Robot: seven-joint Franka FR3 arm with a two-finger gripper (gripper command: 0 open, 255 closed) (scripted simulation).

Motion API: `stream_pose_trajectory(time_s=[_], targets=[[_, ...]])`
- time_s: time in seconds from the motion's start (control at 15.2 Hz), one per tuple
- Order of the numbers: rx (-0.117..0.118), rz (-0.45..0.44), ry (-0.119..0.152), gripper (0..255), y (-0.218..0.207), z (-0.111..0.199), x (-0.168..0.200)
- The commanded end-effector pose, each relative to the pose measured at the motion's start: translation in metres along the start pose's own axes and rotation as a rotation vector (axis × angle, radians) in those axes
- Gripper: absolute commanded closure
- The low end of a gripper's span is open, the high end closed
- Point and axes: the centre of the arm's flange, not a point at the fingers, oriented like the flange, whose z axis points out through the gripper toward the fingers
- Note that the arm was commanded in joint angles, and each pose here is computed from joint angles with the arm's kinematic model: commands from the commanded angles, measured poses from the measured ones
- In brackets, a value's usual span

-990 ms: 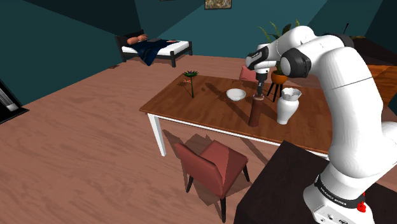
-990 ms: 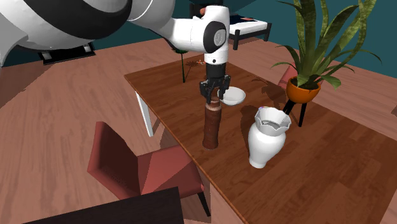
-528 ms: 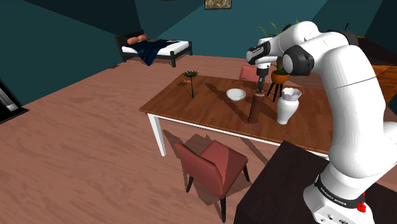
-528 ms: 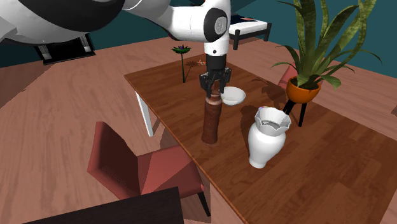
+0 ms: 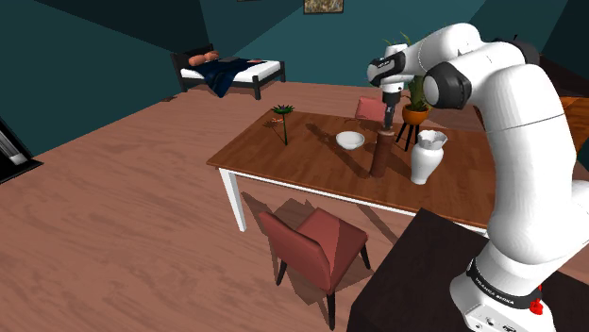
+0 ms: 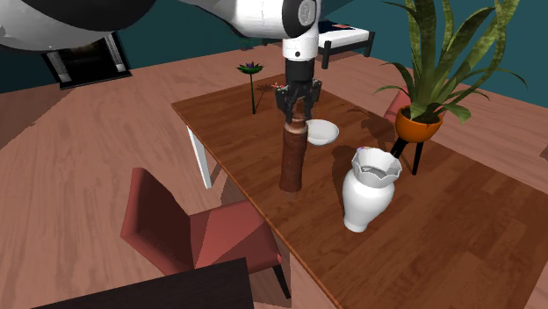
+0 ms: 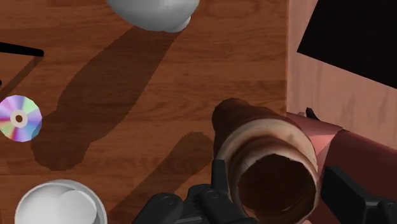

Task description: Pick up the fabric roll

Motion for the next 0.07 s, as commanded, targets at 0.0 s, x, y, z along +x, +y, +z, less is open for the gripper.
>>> stream_pose_trajectory(time_s=[0.0], targets=[[-0.001, 0.0, 0.001, 255, 0.0004, -0.0037, 0.0003]])
